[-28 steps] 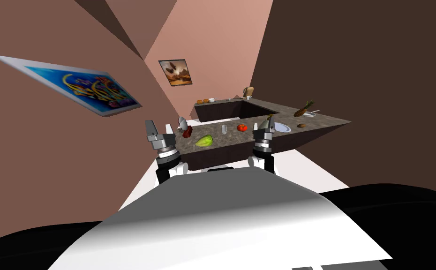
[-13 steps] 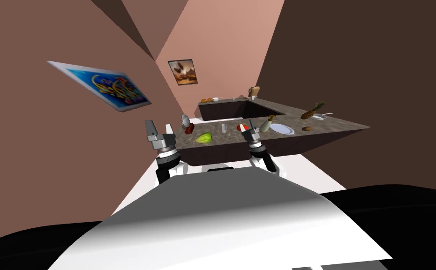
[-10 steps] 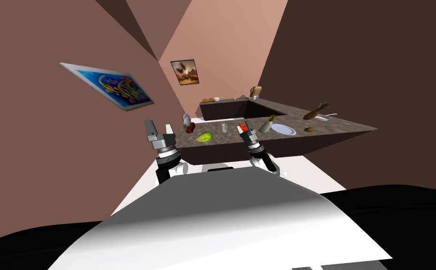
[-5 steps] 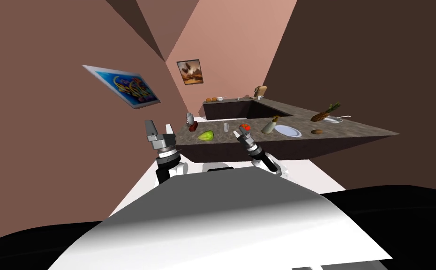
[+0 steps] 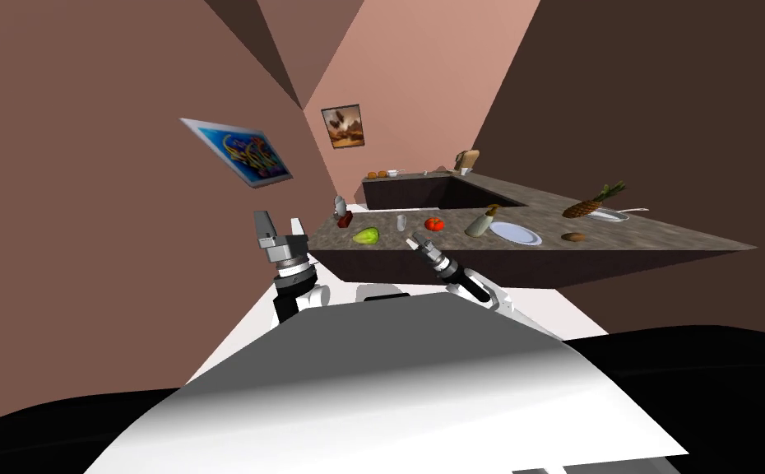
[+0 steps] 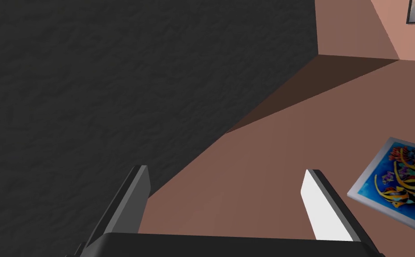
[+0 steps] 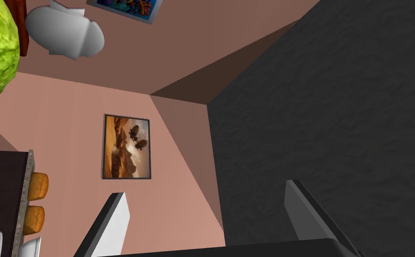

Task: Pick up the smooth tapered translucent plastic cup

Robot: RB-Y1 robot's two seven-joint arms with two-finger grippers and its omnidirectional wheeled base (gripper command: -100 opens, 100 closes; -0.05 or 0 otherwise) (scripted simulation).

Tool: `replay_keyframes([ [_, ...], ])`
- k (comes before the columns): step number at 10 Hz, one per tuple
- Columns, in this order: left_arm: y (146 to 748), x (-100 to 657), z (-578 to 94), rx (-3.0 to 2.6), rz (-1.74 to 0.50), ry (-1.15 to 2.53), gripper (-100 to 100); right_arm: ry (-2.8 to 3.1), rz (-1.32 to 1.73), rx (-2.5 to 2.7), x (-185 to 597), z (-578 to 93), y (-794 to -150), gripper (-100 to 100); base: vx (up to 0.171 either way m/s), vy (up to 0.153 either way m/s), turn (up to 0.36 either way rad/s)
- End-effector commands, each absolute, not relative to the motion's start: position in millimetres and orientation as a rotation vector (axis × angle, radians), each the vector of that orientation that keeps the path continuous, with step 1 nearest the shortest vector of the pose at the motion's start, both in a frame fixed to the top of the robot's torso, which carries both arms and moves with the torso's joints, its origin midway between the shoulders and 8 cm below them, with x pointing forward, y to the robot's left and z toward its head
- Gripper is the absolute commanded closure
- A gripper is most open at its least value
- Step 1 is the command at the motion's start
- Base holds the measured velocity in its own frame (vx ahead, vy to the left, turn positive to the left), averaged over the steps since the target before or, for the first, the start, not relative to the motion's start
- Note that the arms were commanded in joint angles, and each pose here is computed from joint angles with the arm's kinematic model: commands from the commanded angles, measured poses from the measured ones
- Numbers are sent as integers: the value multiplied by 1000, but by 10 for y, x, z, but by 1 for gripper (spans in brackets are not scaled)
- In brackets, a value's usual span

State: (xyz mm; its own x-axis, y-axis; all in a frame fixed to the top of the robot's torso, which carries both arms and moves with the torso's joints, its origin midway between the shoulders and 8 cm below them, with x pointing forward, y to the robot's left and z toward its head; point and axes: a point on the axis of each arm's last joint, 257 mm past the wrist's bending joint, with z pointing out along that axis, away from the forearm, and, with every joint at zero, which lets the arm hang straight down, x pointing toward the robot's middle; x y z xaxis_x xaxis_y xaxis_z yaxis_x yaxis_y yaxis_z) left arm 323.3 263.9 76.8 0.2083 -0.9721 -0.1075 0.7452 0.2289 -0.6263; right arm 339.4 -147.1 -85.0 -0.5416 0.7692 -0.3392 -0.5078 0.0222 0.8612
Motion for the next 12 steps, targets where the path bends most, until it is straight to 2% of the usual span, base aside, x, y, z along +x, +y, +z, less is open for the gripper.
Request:
replay_keyframes([
  [1,2639,3233,768,-499,-1266,546,0,1423,1689,283,3349,-1078,-1437,-100,-36,6,153],
  [5,2639,3233,767,-499,-1266,546,0,1616,1647,245,3220,-1567,-1502,-100,-24,10,148],
  [7,2639,3233,767,-499,-1266,546,0,1653,1627,220,3200,-1606,-1547,-100,-10,11,37],
  [12,2639,3233,767,-499,-1266,546,0,1924,1524,191,2957,-2295,-1879,-100,-8,23,170],
])
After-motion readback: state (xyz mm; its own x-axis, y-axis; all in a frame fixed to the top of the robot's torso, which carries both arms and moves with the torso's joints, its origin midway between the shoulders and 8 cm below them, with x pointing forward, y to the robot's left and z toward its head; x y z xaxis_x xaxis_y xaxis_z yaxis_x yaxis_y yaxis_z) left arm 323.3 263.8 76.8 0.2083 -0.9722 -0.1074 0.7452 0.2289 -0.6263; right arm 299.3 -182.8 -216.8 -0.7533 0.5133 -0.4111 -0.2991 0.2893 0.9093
